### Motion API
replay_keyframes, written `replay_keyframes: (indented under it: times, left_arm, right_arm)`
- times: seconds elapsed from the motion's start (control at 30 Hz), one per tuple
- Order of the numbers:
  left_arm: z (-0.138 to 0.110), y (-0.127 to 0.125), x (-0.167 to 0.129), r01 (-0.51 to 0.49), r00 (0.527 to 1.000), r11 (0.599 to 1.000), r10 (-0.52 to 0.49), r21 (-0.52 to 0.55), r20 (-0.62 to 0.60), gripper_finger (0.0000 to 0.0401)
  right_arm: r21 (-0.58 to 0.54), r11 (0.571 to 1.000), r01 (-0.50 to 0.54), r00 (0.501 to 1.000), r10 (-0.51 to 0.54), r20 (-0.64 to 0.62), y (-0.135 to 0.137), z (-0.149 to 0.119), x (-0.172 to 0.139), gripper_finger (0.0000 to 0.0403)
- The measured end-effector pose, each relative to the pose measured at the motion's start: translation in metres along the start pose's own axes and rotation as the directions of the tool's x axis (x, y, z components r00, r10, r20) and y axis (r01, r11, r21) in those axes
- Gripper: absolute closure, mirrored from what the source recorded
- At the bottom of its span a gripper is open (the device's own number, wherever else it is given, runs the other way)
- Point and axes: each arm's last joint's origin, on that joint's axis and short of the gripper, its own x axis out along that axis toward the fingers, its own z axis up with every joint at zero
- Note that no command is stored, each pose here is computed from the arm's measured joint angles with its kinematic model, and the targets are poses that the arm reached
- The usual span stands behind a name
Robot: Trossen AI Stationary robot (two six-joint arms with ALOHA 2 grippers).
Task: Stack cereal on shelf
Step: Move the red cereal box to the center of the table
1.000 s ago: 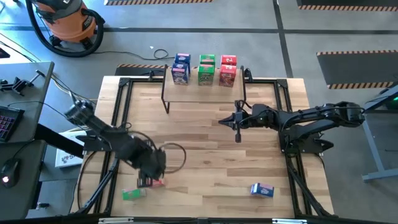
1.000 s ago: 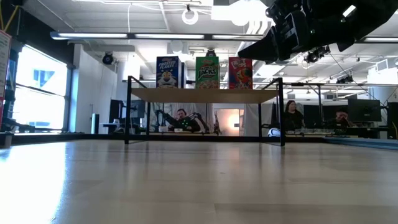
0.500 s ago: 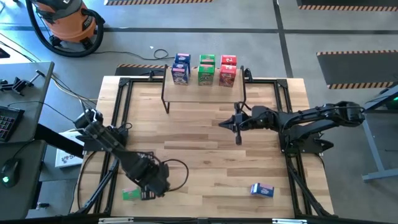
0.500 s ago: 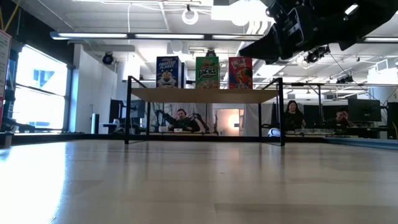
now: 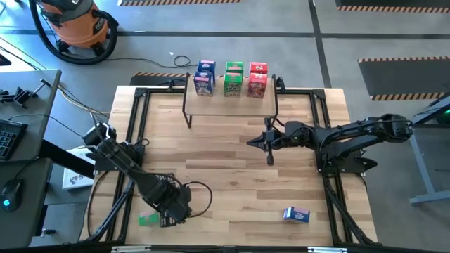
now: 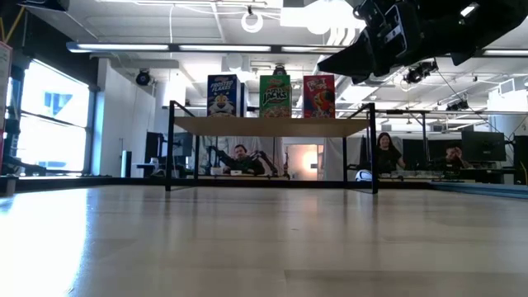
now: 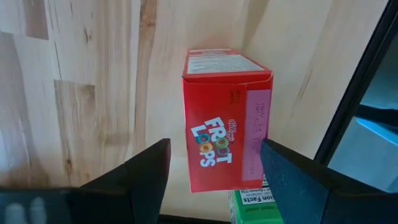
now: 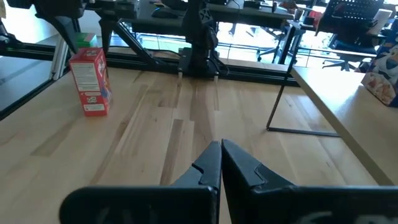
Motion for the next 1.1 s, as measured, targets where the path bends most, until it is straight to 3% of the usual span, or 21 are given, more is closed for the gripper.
replay_keyframes:
  times: [0.43, 0.7, 0.8, 0.93, 1.1]
  left_arm:
    - [-0.001, 0.003, -0.005, -0.011, 0.999, 0.999, 0.009, 0.051, 0.037, 0.0160]
    - [-0.024, 0.014, -0.038, 0.007, 0.985, 1.000, -0.008, 0.009, 0.171, 0.0167]
    - [-0.041, 0.017, -0.042, 0.006, 0.989, 1.000, -0.003, -0.018, 0.145, 0.0188]
    - [-0.059, 0.020, -0.020, -0.016, 0.997, 0.999, 0.018, -0.035, 0.075, 0.0236]
    - [-0.059, 0.019, 0.009, -0.002, 0.997, 1.000, 0.000, 0.029, 0.078, 0.0315]
  right_arm:
    - [0.016, 1.000, 0.000, 1.000, 0.000, 0.000, 0.000, 0.000, 0.000, 0.0402]
    - [0.076, 0.997, 0.001, 1.000, -0.001, 0.007, 0.000, 0.001, 0.000, 0.0402]
    - [0.081, 0.997, -0.002, 1.000, 0.001, 0.007, 0.001, 0.001, 0.000, 0.0402]
    - [0.071, 0.997, -0.001, 1.000, 0.001, 0.007, 0.001, 0.001, 0.000, 0.0402]
    - [0.063, 0.998, 0.000, 1.000, -0.001, 0.015, 0.001, 0.001, 0.000, 0.0402]
